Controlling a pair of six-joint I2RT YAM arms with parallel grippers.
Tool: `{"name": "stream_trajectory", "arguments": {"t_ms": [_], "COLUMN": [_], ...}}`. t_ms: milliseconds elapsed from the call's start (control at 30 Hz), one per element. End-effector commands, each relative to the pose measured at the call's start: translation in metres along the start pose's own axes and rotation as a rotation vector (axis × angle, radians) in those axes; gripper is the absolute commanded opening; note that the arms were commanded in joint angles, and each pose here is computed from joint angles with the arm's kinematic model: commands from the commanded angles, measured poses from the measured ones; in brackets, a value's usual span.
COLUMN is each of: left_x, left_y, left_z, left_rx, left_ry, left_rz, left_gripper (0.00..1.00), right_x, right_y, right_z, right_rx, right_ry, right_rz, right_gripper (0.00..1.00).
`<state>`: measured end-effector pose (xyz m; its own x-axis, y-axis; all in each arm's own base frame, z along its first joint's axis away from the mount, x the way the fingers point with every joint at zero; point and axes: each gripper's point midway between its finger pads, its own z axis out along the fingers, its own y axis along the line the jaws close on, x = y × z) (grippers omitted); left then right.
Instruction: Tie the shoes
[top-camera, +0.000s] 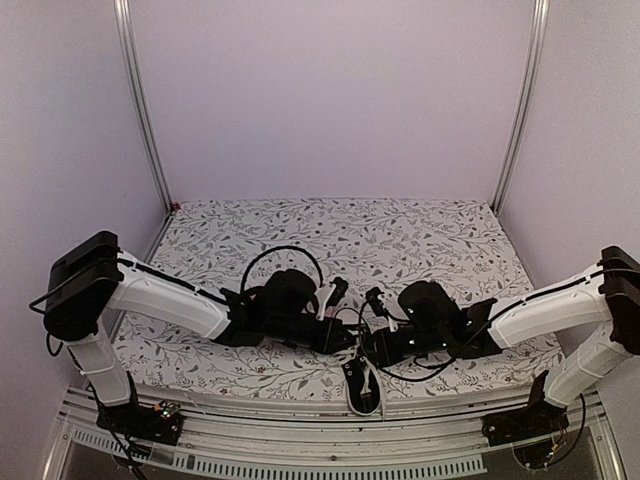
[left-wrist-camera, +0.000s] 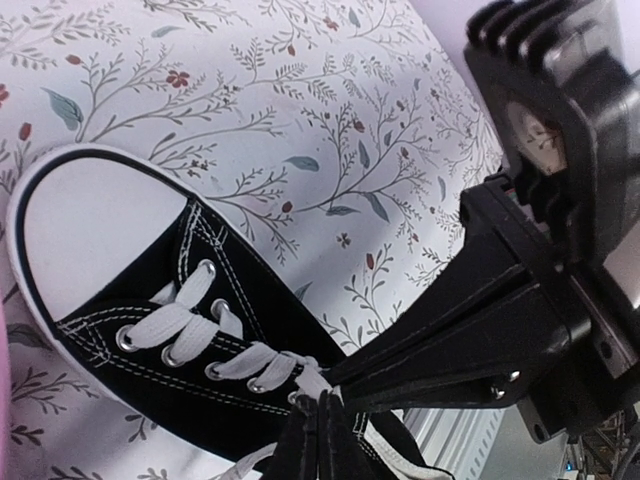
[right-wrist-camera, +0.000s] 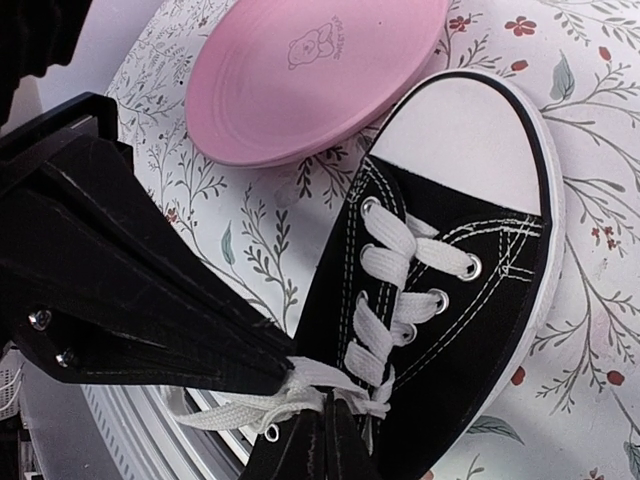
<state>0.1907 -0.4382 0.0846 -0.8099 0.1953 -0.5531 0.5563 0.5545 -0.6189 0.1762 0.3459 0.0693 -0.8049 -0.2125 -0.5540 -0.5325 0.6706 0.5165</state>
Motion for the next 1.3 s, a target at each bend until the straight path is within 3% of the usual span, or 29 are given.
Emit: {"name": "stream_trajectory", "arguments": {"t_ms": [0,233,600,933,1267], "left_x": [-0.012,-0.010,-0.006,-0.026,-0.015], "left_y": [-0.008,-0.015,0.003,0.022,0.026], "left_z": [-0.004,0.000,-0.009,-0.030,0.000], "left_rx": [0.048,0.098,0.037,-0.033,0.001], "left_ry": [-0.041,-0.032,-0.030,-0.108,0.007], "left_rz": [-0.008,-0.027,-0.036,-0.030,-0.038], "left_gripper": [0.00,0.00,0.00,0.27,0.23], "right_x": [-0.011,-0.020,-0.016,-0.011,-0.009], "right_y": [0.008,0.015,0.005,-0.001,-0.002], "right_z": [0.006,0.013,0.015,0.009,0.009], "right_rx": [-0.019,-0.041,-0.015,0.002,0.004], "right_ry": [-0.030,-0.051,-0.064,-0.070,-0.066], "right_rz": [-0.007,-0.014,0.001,0.018,0.018], "right_gripper": [0.02,0.02,0.02,0.02,0.02]}}
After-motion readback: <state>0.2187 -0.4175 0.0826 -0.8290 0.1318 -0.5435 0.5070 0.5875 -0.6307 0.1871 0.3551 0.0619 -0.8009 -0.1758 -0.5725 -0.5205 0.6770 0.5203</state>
